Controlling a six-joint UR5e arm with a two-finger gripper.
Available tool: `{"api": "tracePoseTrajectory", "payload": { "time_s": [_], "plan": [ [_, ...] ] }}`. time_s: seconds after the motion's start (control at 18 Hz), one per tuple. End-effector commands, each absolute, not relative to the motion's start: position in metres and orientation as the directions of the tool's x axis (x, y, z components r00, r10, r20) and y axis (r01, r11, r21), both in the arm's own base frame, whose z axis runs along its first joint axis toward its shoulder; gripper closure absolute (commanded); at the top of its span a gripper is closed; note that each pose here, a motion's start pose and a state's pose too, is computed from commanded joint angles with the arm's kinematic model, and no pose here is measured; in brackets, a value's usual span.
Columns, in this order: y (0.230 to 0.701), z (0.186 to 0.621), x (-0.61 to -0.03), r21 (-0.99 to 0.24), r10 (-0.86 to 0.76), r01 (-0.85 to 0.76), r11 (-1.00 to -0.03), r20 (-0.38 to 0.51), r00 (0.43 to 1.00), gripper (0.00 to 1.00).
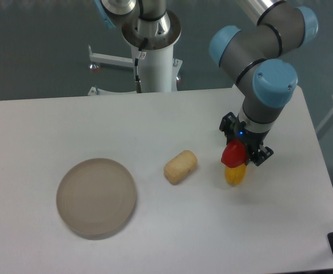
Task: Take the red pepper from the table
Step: 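Lift the red pepper and carry it over beside the yellow pepper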
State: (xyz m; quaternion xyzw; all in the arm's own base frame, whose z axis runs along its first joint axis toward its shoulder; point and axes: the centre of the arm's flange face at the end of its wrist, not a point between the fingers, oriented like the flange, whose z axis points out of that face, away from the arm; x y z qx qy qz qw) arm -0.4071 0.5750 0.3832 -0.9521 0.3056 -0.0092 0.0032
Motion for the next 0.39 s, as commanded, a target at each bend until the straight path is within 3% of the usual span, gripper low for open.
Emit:
{"api": "tracePoseTrajectory", "payload": {
  "time_s": [0.39],
  "plan": [
    [0.5751,0.3820,-0.4072,-0.011,-0.582,-0.582,-0.813,0.019,0.813,0.62]
  ]
}}
